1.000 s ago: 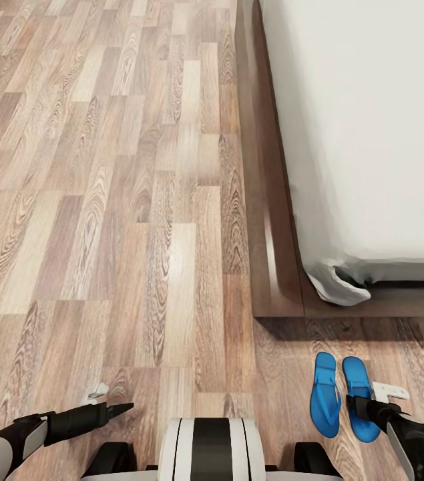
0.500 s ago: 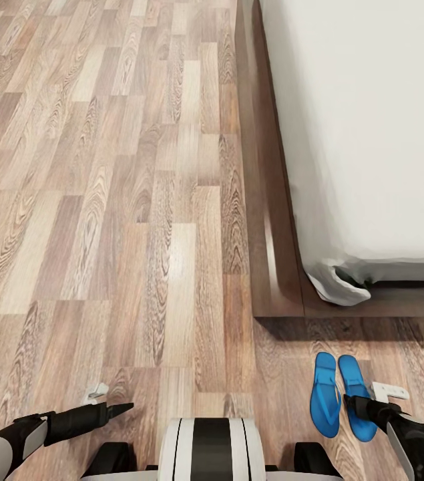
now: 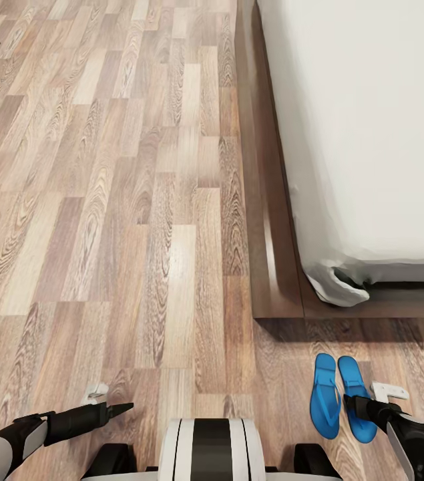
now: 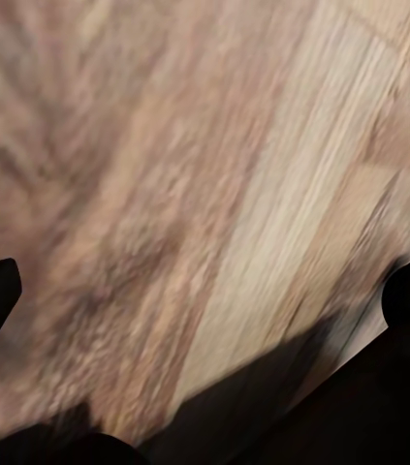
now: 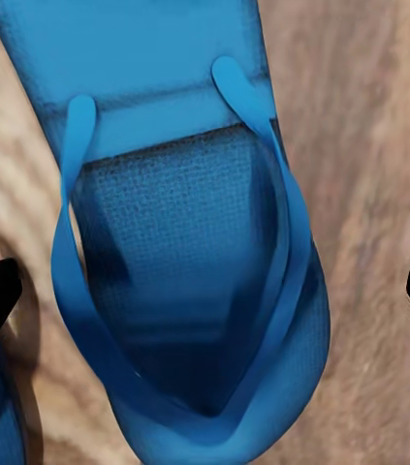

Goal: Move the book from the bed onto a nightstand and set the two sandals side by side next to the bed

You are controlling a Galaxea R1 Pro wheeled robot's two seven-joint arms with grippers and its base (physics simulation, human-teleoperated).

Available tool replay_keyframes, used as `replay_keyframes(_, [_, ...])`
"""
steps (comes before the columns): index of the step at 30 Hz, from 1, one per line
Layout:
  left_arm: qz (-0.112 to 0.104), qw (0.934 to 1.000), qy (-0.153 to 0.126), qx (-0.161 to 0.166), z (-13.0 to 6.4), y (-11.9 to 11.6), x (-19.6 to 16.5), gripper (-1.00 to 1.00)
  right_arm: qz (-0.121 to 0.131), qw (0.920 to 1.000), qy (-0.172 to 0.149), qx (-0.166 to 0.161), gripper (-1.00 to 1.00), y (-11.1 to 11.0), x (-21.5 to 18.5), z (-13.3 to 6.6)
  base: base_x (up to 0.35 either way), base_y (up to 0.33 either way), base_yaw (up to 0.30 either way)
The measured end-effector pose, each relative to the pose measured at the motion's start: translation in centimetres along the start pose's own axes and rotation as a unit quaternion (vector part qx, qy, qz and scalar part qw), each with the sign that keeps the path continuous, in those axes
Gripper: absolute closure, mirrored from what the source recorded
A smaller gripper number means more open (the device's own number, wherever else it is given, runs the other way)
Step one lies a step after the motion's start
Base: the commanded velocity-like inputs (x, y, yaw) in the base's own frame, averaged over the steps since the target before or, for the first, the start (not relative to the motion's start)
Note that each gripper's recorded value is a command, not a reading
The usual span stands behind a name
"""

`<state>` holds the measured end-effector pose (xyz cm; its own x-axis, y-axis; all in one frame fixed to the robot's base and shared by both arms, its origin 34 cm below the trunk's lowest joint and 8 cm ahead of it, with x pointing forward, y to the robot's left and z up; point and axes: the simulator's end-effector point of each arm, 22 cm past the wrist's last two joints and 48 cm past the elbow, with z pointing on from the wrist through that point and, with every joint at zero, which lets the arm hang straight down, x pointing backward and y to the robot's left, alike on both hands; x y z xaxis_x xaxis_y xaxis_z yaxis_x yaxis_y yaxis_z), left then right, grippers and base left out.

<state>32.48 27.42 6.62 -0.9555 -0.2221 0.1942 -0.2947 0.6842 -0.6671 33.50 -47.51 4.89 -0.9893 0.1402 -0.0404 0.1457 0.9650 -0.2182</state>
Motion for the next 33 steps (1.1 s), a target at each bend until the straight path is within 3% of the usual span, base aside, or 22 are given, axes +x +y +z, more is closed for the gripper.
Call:
replay_keyframes(20, [0.029,0.9992,-0.028,0.010,-1.5,-2.6,-2.8,-1.00,0.010,0.9991,-0.042,-0.007,-1.00,0.0,-3.8,-2.4,0.000,0.000,0.000])
replay_keyframes(26, [0.038,0.9986,-0.036,0.011,-2.0,-3.3,-3.5,-1.00,0.006,0.9946,-0.102,-0.020,-1.00,0.1,-9.5,-4.8,0.000,0.000,0.000])
replay_keyframes(28, [0.041,0.9984,-0.039,0.012,-2.2,-3.6,-3.8,-1.00,0.001,0.9889,-0.142,-0.045,-1.00,1.1,-13.5,-7.0,0.000,0.000,0.000])
replay_keyframes(31, [0.045,0.9980,-0.043,0.013,-2.5,-4.0,-4.2,-1.00,0.015,0.9826,-0.154,-0.103,-1.00,3.3,-15.5,-9.2,0.000,0.000,0.000])
replay_keyframes(33, [0.048,0.9977,-0.047,0.011,-2.7,-4.1,-4.5,-1.00,0.027,0.9710,-0.159,-0.176,-1.00,6.1,-16.2,-10.6,0.000,0.000,0.000])
